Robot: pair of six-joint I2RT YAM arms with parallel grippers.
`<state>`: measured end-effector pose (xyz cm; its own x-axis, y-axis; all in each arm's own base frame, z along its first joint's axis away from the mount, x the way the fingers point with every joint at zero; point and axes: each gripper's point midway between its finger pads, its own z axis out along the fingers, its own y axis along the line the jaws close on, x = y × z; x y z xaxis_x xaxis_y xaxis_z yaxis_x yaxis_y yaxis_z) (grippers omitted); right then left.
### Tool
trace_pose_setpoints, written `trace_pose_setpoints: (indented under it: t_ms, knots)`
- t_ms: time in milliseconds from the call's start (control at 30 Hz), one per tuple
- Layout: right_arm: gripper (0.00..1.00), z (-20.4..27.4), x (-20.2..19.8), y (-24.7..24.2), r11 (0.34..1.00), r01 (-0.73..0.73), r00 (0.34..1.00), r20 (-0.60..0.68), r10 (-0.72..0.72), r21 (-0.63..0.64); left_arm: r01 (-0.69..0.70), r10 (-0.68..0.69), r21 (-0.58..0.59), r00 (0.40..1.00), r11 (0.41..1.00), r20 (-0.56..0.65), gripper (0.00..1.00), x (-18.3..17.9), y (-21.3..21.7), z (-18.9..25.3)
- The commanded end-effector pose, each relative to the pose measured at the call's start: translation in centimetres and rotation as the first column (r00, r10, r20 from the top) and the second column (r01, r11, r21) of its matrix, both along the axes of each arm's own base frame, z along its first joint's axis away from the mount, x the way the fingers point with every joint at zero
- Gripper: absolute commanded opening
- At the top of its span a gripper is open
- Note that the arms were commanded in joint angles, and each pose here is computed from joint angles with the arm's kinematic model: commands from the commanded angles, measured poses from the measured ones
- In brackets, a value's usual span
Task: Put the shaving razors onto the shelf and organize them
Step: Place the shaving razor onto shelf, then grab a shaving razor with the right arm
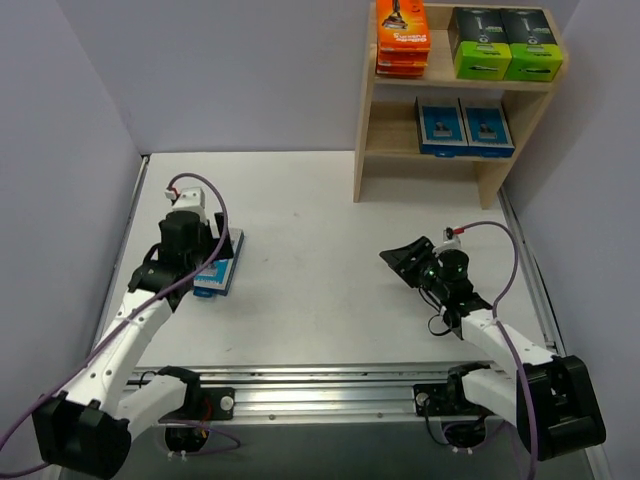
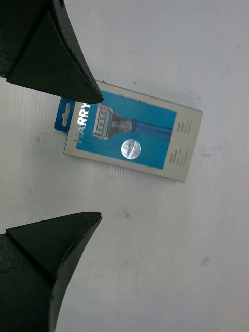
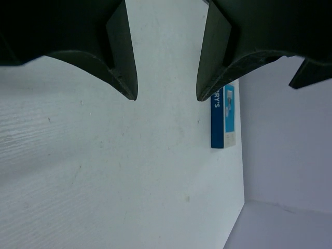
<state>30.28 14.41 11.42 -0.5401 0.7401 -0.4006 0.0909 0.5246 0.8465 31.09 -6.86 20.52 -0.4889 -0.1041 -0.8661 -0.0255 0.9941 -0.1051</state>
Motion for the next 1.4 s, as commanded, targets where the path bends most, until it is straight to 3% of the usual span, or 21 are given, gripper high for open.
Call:
trace_pose_setpoints:
  t_ms: [0, 233, 500, 533, 767, 1167, 1233, 1367]
  knots:
    - [0.45, 2.5, -0.9, 0.9, 0.993, -0.103, 0.983, 0.146, 0.109, -0.051, -0.185, 0.184, -0.004, 0.983, 0.983, -0.021, 0.94, 1.7, 3.8, 0.3]
    - [0.48, 2.1, -4.2, 1.1, 0.977, -0.187, 0.963, 0.18, 0.203, -0.098, -0.324, 0.302, -0.114, 0.937, 0.939, -0.177, 0.94, 4.2, 8.8, -3.7]
    - [0.51, 1.5, -6.1, 1.2, 0.966, -0.242, 0.949, 0.186, 0.255, -0.092, -0.362, 0.258, -0.271, 0.899, 0.892, -0.354, 0.95, 6.3, 11.6, -10.0]
    - [0.51, 1.5, -6.2, 1.3, 0.963, -0.252, 0.943, 0.197, 0.267, -0.096, -0.359, 0.25, -0.288, 0.902, 0.888, -0.352, 0.99, 6.6, 11.8, -10.3]
    - [0.51, 1.2, -6.7, 1.3, 0.954, -0.274, 0.931, 0.217, 0.295, -0.122, -0.355, 0.247, -0.343, 0.915, 0.87, -0.32, 1.0, 8.2, 12.0, -10.8]
    - [0.51, 0.1, -7.2, 1.3, 0.959, -0.268, 0.94, 0.192, 0.282, -0.096, -0.314, 0.142, -0.409, 0.906, 0.857, -0.399, 0.9, 8.8, 9.1, -15.0]
    - [0.51, 0.0, -7.2, 1.2, 0.959, -0.266, 0.941, 0.19, 0.28, -0.098, -0.307, 0.112, -0.425, 0.899, 0.851, -0.423, 0.9, 8.1, 7.4, -15.3]
    - [0.51, 0.1, -7.1, 1.1, 0.96, -0.261, 0.942, 0.191, 0.276, -0.097, -0.202, -0.017, -0.459, 0.903, 0.865, -0.43, 0.89, 5.7, 0.2, -14.4]
